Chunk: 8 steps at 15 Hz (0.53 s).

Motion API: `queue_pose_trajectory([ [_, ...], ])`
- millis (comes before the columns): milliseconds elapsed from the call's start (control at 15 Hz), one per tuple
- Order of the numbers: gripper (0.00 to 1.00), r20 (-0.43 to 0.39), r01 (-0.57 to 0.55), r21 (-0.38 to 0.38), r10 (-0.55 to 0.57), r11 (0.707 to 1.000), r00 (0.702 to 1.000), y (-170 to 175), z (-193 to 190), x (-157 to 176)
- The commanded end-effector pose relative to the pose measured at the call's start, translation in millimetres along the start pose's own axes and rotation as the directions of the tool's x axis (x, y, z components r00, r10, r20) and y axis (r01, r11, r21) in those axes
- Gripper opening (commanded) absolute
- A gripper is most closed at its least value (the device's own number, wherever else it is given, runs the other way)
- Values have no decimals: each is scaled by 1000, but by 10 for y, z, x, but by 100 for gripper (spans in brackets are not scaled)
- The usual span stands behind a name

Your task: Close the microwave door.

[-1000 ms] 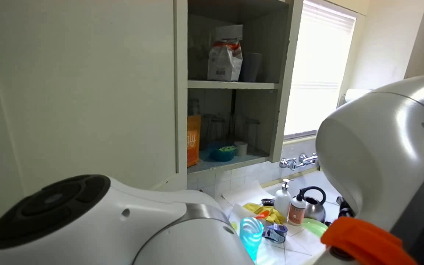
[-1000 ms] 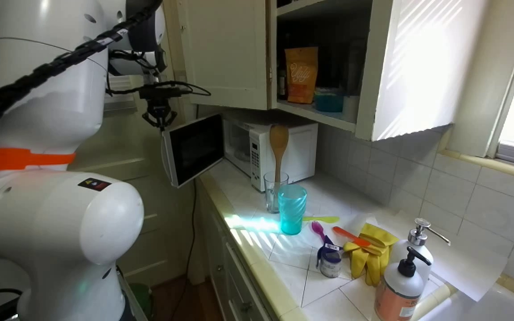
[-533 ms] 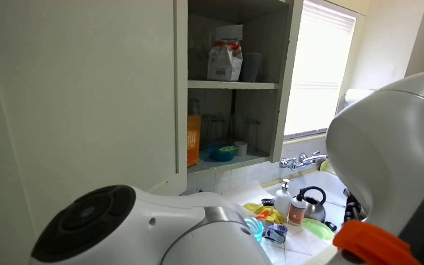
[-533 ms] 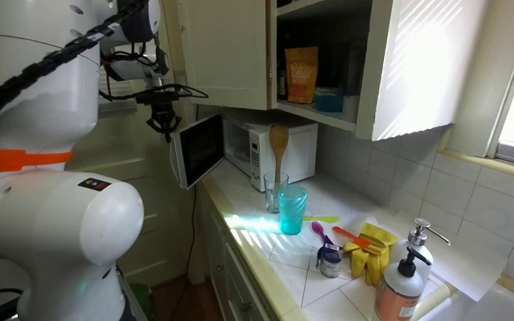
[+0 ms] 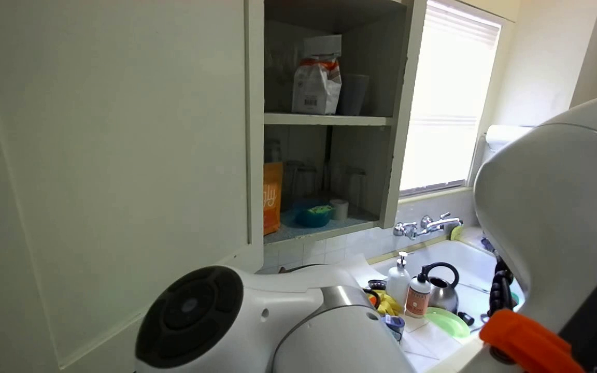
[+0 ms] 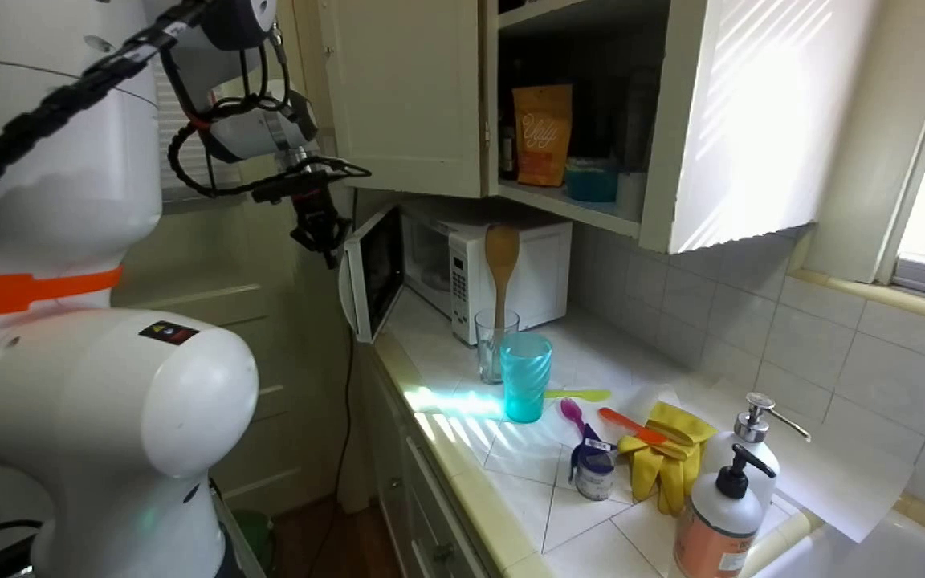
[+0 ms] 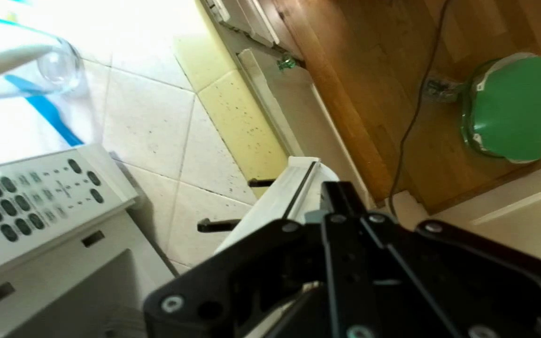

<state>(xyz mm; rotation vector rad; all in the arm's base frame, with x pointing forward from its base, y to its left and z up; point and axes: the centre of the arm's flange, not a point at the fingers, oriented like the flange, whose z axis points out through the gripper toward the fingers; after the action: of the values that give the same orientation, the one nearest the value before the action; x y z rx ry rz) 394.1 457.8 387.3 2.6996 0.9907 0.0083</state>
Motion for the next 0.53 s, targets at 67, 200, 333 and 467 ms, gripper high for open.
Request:
queue_pose_trajectory([
  [67, 1, -40, -51, -24, 50, 998, 998, 100, 27, -27],
  [200, 1, -53, -67, -32, 66, 997, 996, 134, 29, -61],
  [333, 1, -56, -71, -33, 69, 997, 996, 136, 12, -73],
  [467, 0, -57, -73, -33, 71, 997, 996, 138, 6, -74],
])
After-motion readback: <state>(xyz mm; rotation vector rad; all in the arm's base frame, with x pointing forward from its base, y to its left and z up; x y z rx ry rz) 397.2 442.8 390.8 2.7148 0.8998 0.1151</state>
